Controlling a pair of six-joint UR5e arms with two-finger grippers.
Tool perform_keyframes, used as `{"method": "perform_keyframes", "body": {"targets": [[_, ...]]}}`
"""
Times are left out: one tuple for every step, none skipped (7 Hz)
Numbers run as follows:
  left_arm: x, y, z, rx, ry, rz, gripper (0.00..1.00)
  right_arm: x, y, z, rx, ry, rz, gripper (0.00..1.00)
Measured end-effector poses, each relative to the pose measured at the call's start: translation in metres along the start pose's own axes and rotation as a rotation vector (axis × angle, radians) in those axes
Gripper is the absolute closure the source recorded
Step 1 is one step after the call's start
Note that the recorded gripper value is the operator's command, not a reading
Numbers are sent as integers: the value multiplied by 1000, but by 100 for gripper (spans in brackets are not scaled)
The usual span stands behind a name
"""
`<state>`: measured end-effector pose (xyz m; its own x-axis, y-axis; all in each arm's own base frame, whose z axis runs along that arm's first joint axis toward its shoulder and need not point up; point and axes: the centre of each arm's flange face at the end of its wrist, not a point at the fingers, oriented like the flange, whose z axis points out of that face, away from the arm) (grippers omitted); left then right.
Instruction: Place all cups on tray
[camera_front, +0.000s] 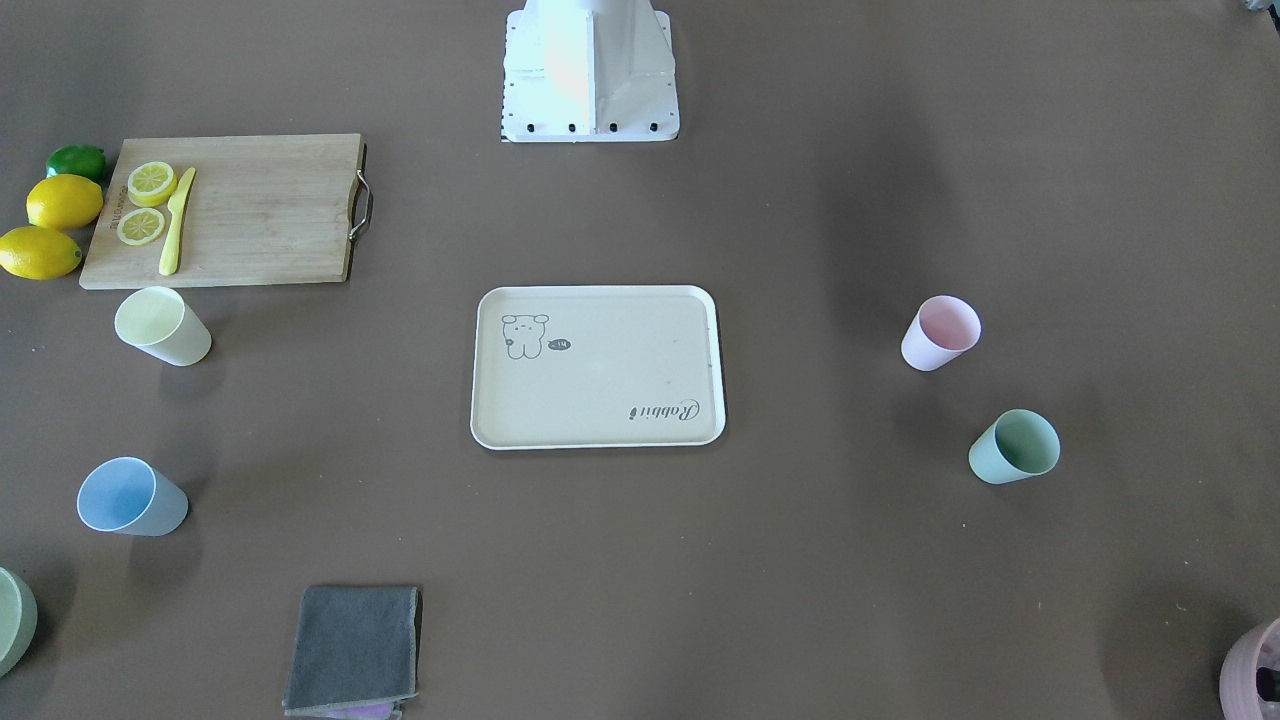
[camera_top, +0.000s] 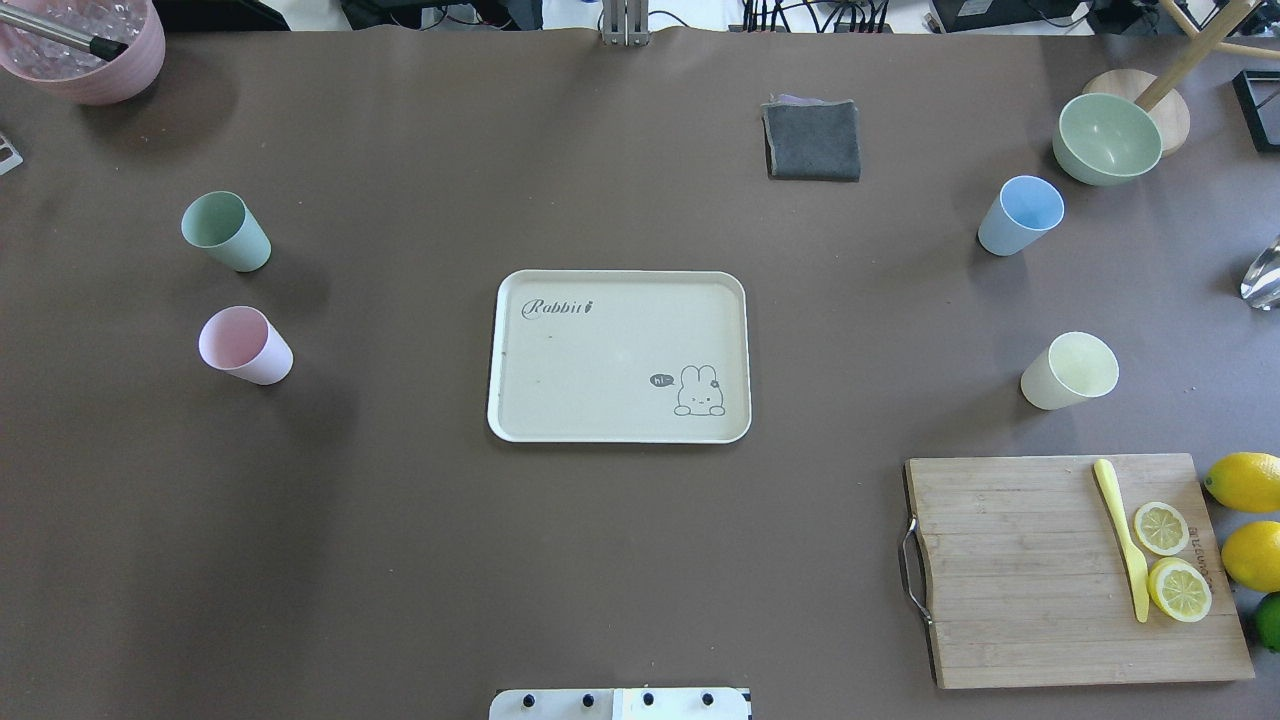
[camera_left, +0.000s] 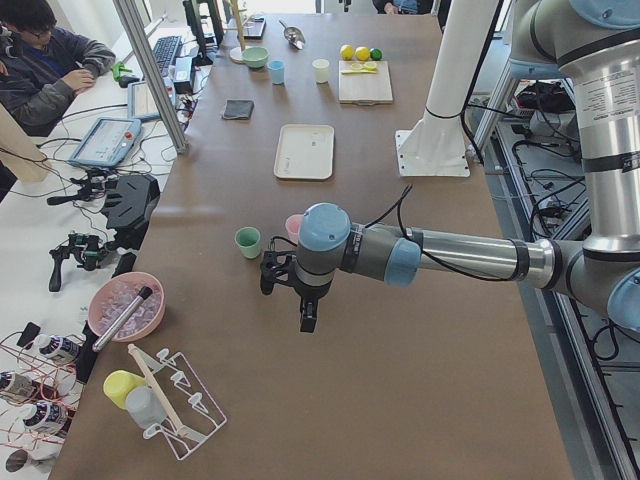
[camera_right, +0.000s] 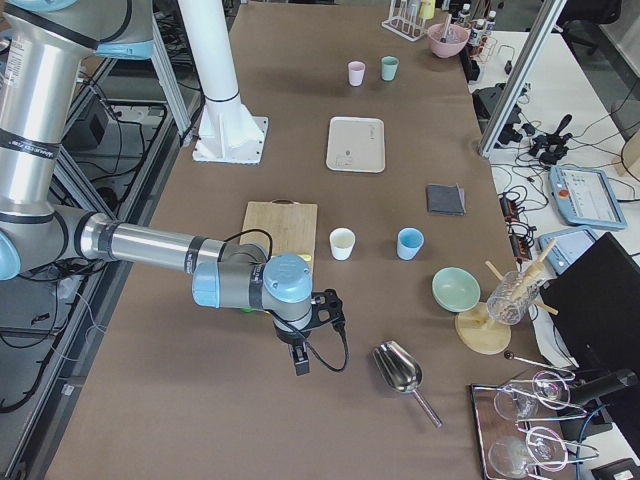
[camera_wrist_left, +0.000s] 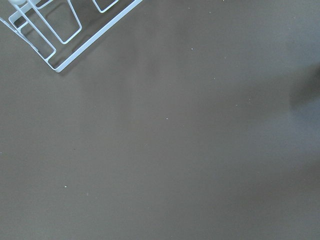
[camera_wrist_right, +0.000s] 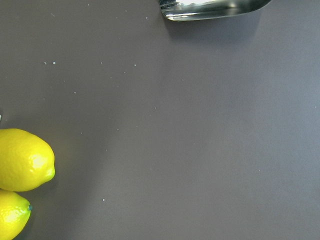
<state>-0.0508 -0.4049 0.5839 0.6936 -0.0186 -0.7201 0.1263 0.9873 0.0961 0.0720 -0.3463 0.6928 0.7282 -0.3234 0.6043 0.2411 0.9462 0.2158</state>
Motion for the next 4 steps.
{"method": "perform_keyframes", "body": {"targets": [[0, 0, 0, 1, 0, 1, 1, 0, -1, -1, 2, 1, -1, 0], [2, 0, -1, 2, 3, 3, 1, -1, -2, -2, 4, 2, -3, 0], [4, 0, -3, 5, 8, 8, 1, -2, -7, -5, 11, 6, -6, 0], [7, -2, -5, 11, 9, 15, 1, -2, -16, -9, 22, 10, -10, 0]]}}
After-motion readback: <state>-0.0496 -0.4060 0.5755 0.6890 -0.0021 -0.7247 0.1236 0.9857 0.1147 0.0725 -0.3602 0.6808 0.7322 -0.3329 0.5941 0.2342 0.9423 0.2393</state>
